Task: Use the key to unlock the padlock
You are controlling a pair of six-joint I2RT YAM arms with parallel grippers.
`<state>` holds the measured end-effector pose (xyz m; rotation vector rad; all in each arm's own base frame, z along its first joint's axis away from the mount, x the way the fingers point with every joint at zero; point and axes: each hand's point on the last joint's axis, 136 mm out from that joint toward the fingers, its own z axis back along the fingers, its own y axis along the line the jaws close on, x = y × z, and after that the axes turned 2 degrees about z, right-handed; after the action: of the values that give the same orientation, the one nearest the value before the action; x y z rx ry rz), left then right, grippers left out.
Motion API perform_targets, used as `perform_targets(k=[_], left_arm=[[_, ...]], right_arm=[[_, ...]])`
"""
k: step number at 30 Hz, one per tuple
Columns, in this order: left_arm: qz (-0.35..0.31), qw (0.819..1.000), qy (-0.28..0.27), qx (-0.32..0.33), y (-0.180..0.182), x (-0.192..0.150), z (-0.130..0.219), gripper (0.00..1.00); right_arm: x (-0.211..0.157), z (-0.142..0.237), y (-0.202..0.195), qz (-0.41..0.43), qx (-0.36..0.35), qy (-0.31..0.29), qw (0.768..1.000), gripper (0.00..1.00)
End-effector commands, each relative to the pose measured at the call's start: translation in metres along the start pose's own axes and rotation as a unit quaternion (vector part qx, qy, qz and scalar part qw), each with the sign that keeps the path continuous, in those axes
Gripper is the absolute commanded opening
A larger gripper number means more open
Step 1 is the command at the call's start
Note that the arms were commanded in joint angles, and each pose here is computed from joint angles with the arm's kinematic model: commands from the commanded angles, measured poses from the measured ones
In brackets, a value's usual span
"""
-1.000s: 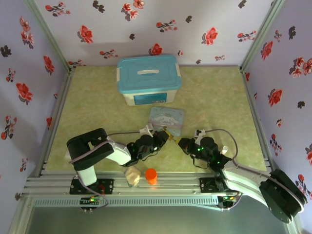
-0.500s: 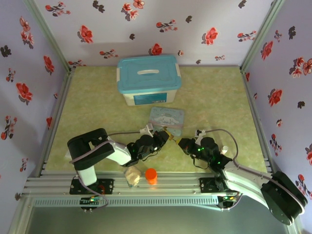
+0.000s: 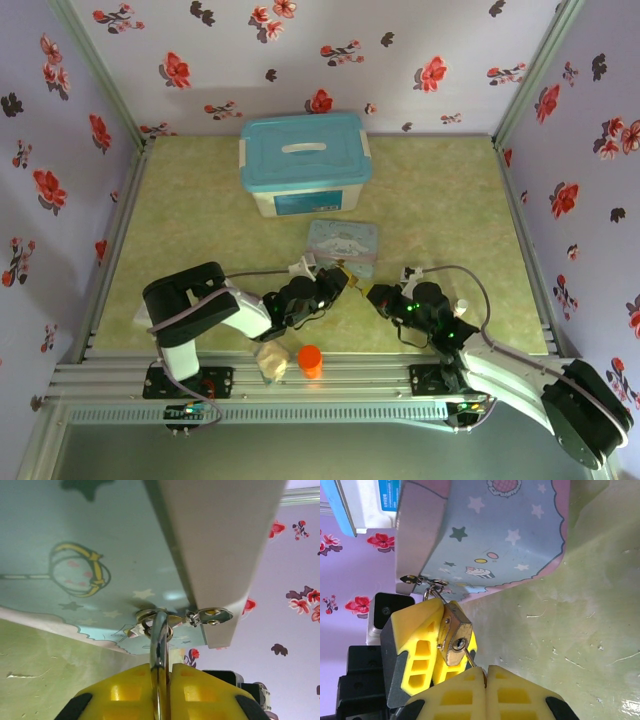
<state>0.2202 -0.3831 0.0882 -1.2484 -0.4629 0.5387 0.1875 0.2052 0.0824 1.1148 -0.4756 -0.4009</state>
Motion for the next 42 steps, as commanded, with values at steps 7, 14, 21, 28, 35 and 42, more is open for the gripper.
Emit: perform_targets(k=[7,14,21,28,35,42], left_arm=[[0.009,0.999,0.008,-0.031,-0.016,-0.005,-0.005,0.00],[0.014,0.999,0.014,-0.039,-0.023,-0.009,-0.005,0.00],[0.025,0.998,0.026,-0.049,-0.026,-0.021,-0.009,0.00],[0.031,0.997,0.030,-0.057,-0.030,-0.023,-0.011,0.00],[0.038,0.996,0.036,-0.067,-0.036,-0.027,-0.010,0.00],[0.034,0.997,0.033,-0.067,-0.037,-0.027,-0.008,0.00]], right_arm=[[0.008,0.002,0.010,0.019,0.017,-0.016,1.000,0.00],[0.011,0.002,0.014,0.016,0.024,-0.023,0.999,0.00],[0.013,0.005,0.012,0.007,0.025,-0.032,0.999,0.00],[0.017,0.005,0.013,0.007,0.026,-0.040,0.999,0.00],[0.018,0.002,0.013,0.002,0.025,-0.040,0.999,0.00],[0.022,0.003,0.014,-0.001,0.031,-0.050,0.998,0.00]])
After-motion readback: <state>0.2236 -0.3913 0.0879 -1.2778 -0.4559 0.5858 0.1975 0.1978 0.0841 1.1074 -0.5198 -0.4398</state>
